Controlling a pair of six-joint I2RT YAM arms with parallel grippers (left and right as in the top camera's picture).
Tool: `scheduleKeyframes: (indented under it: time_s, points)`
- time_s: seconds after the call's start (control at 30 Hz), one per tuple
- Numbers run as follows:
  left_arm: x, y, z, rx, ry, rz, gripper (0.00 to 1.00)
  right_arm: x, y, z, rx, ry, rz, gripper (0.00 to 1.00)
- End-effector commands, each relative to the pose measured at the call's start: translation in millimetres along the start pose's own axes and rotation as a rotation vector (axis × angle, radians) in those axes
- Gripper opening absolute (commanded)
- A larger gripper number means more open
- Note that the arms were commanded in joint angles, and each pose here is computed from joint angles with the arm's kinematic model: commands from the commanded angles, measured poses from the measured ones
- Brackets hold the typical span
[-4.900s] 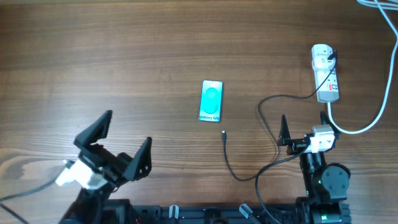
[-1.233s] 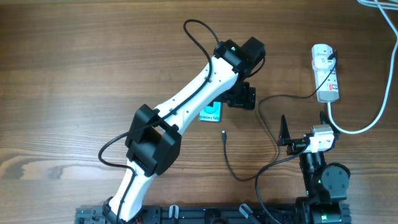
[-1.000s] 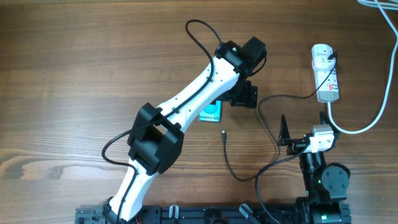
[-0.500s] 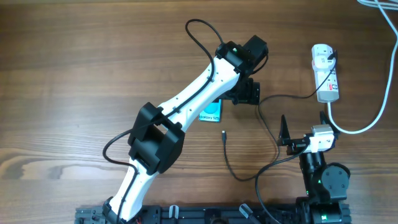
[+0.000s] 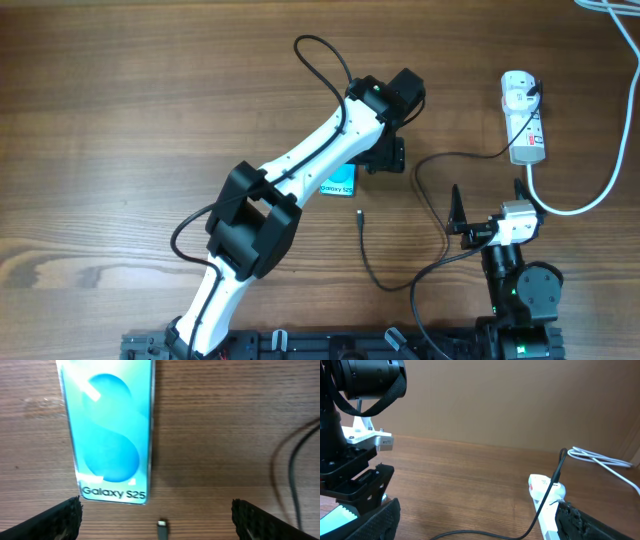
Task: Plug charger to phone and switch on socket
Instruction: 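Lower the open left gripper over the phone's top edge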
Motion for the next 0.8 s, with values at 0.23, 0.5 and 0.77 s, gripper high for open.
scheduleKeyframes:
  time_s: [0.23, 0.5, 0.77]
  points:
    - [11, -25, 48, -0.072, -0.078, -0.012, 1.00, 0, -1, 2, -0.009, -0.013, -0.006, 1.00]
    - [11, -27, 51, -0.079, -0.076, -0.016, 1.00, 0, -1, 2, -0.009, -0.013, -0.006, 1.00]
    - [24, -21, 55, -0.081, -0.090, 0.009, 1.00, 0, -1, 2, -0.009, -0.013, -0.005, 1.00]
Point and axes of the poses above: each gripper's point midway between its finger pads, its own x axis out along the fingers, its own z axis along the line the jaws close on, y = z × x, the point moved 6 cm from there along -x, back along the fingers, and after that the axes turned 5 degrees about x, right-handed, at the moved point
